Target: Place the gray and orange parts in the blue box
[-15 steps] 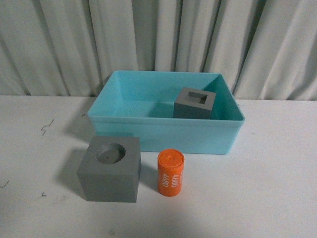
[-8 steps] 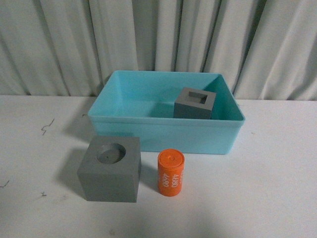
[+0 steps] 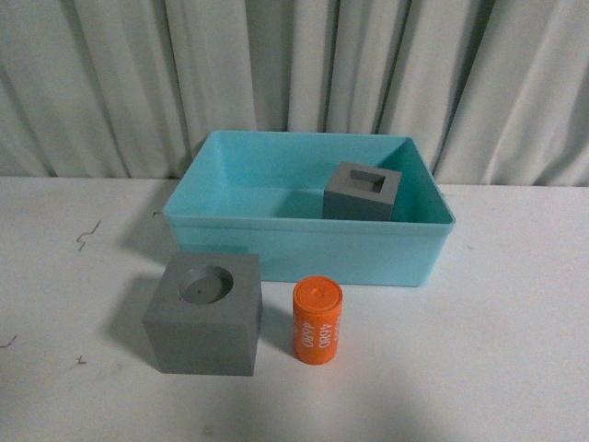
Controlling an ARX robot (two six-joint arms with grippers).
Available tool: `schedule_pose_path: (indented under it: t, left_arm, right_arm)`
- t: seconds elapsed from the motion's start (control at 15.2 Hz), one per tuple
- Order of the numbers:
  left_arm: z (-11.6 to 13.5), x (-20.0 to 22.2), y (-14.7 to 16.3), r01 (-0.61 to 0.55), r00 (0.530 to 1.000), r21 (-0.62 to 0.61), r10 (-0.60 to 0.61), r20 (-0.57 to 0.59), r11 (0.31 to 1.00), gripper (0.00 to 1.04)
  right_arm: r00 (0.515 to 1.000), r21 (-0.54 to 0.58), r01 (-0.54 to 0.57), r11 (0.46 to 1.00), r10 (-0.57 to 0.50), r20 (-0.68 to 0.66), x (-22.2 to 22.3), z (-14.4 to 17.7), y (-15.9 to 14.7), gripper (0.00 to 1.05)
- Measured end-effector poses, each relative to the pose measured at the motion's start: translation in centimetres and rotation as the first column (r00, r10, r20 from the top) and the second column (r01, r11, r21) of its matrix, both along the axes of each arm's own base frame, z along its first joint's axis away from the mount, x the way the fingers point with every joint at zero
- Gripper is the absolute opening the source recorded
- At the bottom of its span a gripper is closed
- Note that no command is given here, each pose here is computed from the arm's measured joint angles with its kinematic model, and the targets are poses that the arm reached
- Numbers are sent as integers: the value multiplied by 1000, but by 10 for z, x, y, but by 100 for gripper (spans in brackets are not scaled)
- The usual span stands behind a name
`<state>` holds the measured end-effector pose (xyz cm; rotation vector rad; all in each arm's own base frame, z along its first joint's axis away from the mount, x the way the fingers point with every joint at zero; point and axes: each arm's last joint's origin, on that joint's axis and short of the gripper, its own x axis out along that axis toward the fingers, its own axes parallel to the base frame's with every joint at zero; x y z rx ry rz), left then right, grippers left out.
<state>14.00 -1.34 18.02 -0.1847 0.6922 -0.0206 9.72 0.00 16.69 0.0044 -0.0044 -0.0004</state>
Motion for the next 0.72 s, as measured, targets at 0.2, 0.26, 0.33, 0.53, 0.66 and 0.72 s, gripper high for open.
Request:
schedule_pose_path:
  t: [0.2, 0.26, 0.33, 0.53, 0.66, 0.72]
  left_arm:
    - [11, 63, -31, 93, 993, 68, -97, 61, 993, 98]
    - [10, 81, -44, 138, 986, 98, -146, 79, 986, 98]
    - [4, 99, -58, 178, 976, 138, -192, 100, 974, 98]
    - [-17, 130, -80, 244, 959, 224, -269, 91, 944, 98]
    - [-31, 139, -86, 267, 954, 255, -292, 65, 929, 98]
    - [-39, 143, -88, 272, 954, 266, -296, 50, 925, 98]
  right_arm:
    - [1000, 0, 0, 1000, 0, 0, 0, 0, 0, 98]
    - [1000, 0, 0, 1000, 0, 0, 0, 0, 0, 98]
    - [1000, 0, 0, 1000, 0, 0, 0, 0, 0, 98]
    - [1000, 0, 0, 1000, 0, 0, 0, 0, 0, 98]
    - [1000, 0, 0, 1000, 0, 0, 0, 0, 0, 98]
    - [1000, 0, 0, 1000, 0, 0, 0, 0, 0, 98]
